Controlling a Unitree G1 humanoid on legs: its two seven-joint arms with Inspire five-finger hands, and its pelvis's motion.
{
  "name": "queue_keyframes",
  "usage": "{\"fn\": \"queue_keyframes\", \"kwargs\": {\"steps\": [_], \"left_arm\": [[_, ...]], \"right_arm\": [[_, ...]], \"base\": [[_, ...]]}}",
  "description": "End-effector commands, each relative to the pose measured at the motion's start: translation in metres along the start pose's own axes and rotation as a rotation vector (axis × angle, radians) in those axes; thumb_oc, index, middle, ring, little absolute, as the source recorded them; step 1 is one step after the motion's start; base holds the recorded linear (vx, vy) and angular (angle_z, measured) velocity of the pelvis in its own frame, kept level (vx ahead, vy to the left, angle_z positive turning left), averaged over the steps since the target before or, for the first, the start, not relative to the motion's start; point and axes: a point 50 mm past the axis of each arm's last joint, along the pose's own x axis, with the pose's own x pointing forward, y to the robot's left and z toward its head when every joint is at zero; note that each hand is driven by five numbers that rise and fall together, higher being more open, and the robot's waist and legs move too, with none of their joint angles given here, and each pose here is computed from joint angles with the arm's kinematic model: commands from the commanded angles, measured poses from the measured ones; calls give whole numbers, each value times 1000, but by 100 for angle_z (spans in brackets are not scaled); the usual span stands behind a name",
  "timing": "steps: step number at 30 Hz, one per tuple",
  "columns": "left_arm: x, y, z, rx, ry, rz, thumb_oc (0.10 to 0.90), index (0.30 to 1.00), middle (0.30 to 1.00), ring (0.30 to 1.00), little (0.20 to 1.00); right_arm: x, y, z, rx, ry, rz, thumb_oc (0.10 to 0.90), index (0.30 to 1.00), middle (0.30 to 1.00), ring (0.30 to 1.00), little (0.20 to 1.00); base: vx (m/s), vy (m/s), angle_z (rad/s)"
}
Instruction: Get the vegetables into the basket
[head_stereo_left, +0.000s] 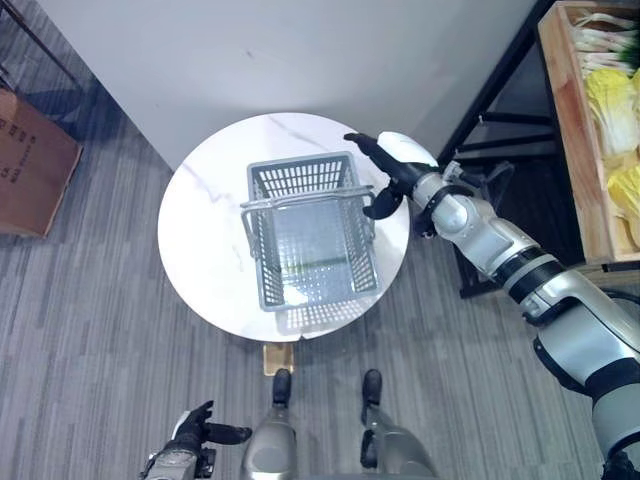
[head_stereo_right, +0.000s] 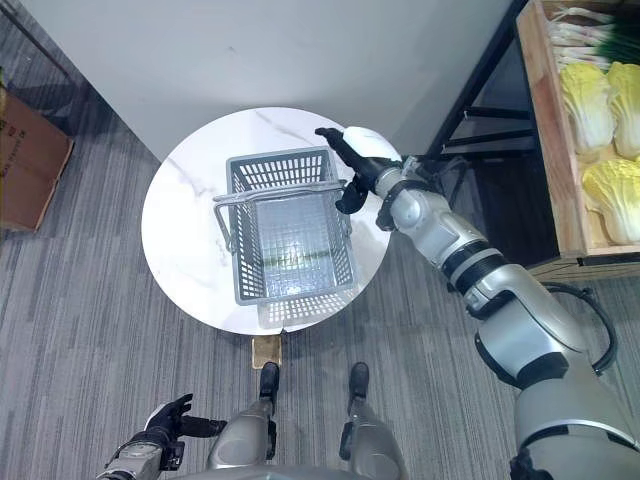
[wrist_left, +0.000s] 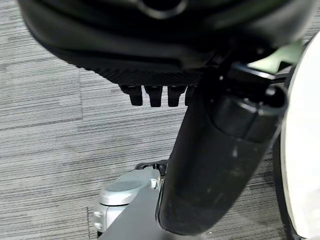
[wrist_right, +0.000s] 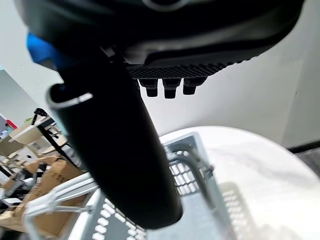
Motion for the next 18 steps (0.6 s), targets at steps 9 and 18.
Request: {"fn": "queue_keyframes", "kwargs": {"steps": [9, 18], "left_arm": [[-2, 38, -2, 55, 26, 102, 900, 1000, 1000, 1000, 1000], [0, 36, 9, 72, -18, 95, 900, 1000, 1000, 1000, 1000]], "right_arm": [[24, -47, 50, -8, -139, -168, 900, 1000, 1000, 1000, 1000], [27, -44, 25, -47, -5, -163, 900, 1000, 1000, 1000, 1000]], "base": [[-16, 1, -3], [-6, 25, 13]]}}
